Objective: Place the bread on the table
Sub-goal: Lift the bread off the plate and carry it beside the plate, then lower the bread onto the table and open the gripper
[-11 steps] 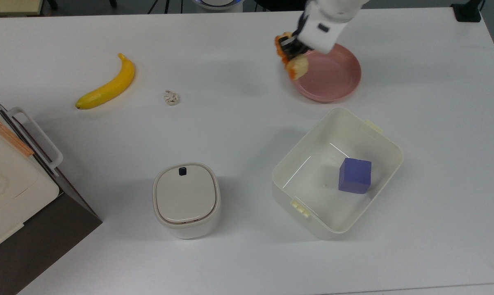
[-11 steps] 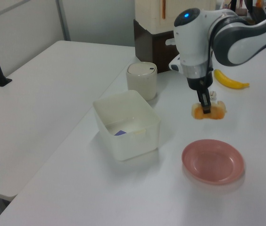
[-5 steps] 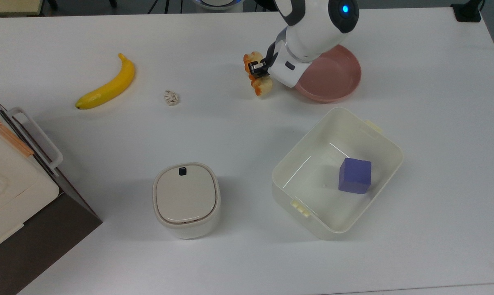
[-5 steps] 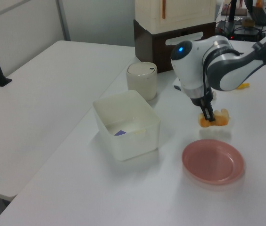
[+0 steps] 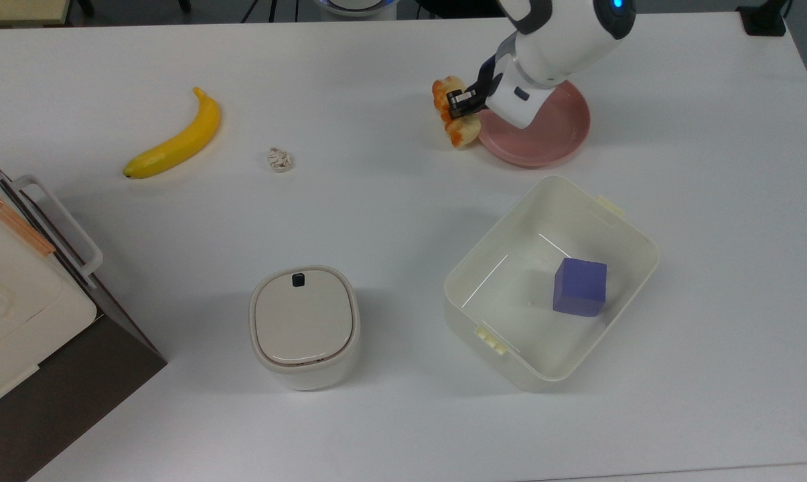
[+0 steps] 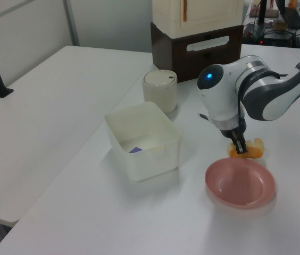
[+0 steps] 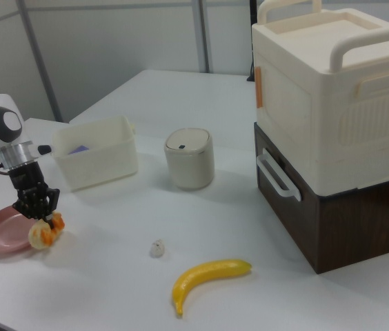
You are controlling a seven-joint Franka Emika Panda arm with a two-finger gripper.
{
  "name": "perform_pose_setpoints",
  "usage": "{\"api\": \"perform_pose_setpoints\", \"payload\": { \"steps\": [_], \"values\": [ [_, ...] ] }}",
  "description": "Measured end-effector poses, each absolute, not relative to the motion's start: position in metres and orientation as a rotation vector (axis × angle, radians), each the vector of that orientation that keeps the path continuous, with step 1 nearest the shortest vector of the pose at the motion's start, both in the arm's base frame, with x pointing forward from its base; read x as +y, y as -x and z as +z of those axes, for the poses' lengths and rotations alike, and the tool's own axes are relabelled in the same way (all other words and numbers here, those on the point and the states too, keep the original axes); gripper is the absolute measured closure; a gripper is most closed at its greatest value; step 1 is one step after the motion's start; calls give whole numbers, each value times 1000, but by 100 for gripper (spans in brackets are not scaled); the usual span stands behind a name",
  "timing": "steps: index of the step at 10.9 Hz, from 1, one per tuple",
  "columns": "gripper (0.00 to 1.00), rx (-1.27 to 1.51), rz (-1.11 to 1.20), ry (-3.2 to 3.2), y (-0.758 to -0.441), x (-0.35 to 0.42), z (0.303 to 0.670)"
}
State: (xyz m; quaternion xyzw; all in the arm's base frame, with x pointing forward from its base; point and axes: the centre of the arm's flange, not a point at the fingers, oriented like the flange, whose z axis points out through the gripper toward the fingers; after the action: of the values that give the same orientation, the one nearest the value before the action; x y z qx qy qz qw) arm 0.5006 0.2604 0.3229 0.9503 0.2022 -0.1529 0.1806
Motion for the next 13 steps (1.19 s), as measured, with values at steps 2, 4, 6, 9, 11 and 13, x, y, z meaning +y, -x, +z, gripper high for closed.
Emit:
{"api": "perform_pose_setpoints", "payload": {
  "steps": [2,4,6,9,11,13],
  "values": [
    [91,571,-428,-2685,-498,265,323],
    [91,546,-434,-2689,-508,247,324],
    [91,522,-457,-2705,-529,202,329],
    [85,491,-469,-2721,-548,149,339],
    [55,442,-431,-2736,-557,141,351],
    [25,340,-343,-2771,-576,123,380]
  ]
}}
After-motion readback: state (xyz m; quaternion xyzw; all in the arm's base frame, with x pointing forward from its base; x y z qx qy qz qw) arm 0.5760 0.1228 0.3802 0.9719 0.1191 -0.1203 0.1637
